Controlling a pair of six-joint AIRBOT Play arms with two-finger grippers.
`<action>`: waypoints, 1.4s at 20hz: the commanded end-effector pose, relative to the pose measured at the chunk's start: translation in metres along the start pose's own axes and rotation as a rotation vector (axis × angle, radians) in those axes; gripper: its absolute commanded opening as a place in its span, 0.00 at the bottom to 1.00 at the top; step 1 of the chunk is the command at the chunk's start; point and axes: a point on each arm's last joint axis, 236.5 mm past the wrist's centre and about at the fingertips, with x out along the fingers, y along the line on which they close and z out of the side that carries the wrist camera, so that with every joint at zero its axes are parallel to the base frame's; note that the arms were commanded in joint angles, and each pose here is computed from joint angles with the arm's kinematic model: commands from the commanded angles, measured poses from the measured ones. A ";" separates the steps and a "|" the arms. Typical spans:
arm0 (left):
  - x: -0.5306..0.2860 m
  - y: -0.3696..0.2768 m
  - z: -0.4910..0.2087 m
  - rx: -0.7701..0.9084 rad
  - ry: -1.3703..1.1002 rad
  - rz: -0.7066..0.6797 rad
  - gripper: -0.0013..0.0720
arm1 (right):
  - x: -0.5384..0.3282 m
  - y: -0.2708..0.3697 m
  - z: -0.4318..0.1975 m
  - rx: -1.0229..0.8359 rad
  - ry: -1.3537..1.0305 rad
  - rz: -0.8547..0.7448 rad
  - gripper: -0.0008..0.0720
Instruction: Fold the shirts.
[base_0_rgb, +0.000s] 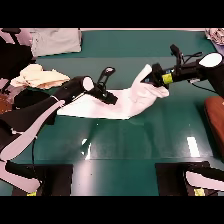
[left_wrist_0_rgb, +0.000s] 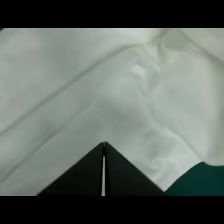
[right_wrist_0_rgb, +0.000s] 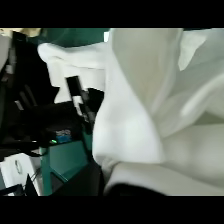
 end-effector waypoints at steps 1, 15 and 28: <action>0.019 -0.005 -0.009 0.005 0.022 -0.017 0.06 | -0.003 0.059 0.007 0.004 -0.047 0.078 0.03; -0.013 -0.007 -0.022 0.075 0.132 0.017 0.06 | 0.053 0.131 -0.034 -0.018 0.191 0.109 0.03; -0.238 0.166 -0.087 -0.079 0.432 0.735 0.06 | 0.075 0.137 -0.032 0.006 0.137 0.135 0.03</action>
